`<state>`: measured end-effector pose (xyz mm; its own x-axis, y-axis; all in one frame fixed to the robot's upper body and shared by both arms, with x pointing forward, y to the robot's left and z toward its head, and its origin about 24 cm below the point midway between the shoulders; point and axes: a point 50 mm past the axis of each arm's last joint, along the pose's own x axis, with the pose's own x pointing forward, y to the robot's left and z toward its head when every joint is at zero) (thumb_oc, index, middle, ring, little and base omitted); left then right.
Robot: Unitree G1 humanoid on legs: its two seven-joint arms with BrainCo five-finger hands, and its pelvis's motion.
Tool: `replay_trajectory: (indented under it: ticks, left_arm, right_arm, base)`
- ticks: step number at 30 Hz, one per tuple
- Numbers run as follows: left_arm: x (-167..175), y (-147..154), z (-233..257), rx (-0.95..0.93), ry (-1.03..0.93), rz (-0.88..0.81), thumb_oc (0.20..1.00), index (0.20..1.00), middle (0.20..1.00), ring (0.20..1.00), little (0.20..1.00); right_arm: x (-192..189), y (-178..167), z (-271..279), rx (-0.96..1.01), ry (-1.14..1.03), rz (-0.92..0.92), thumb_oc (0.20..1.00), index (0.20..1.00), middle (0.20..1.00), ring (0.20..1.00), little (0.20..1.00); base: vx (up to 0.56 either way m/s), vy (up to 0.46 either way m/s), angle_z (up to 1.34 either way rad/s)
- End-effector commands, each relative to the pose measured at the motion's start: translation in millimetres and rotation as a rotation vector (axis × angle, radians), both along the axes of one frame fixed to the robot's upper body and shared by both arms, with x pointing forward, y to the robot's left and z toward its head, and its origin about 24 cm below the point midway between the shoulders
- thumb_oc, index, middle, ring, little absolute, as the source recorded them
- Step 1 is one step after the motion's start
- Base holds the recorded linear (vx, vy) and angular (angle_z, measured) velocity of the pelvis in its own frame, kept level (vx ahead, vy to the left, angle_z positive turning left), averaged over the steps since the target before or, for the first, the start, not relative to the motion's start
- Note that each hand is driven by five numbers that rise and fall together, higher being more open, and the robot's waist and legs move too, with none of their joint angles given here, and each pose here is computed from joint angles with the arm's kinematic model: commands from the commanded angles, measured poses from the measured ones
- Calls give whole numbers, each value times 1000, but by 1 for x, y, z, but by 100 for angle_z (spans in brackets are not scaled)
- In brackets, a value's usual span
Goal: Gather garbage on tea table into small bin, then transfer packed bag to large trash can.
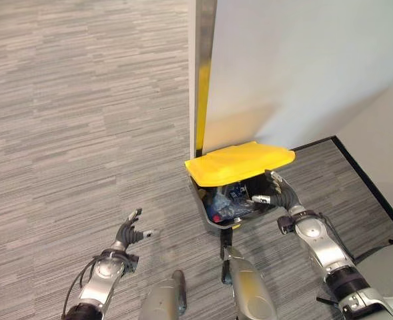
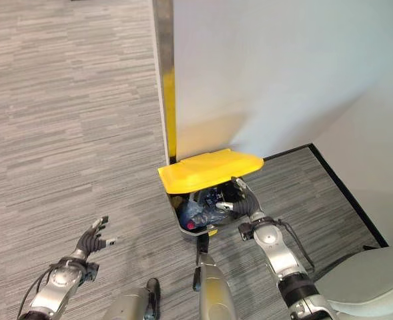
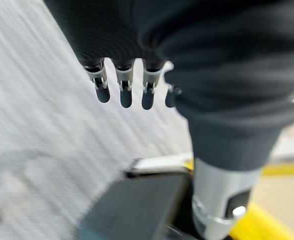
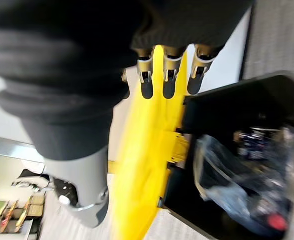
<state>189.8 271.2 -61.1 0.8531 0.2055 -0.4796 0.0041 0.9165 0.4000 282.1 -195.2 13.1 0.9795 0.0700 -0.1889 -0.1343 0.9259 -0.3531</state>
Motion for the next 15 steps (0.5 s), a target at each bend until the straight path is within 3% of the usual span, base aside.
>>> replay_trajectory:
  ticks: [1,3,7,15]
  left_arm:
    - [4,9,9,-17,-51,35,1000,1000,1000,1000,1000]
    - [-17,23,-4,-26,19,128,1000,1000,1000,1000,1000]
    - [-27,34,-7,-9,51,166,1000,1000,1000,1000,1000]
    - [-33,26,-15,-43,83,158,1000,1000,1000,1000,1000]
  right_arm:
    - [12,-4,23,-35,-94,20,1000,1000,1000,1000,1000]
    - [-4,-19,-2,-53,8,-23,1000,1000,1000,1000,1000]
    - [-35,-43,-37,-71,149,-125,1000,1000,1000,1000,1000]
    - [-65,-63,-66,-79,298,-221,1000,1000,1000,1000,1000]
  base:
    - [-68,127,-16]
    - [-156,130,1]
    - [-68,-3,11]
    - [113,-98,-14]
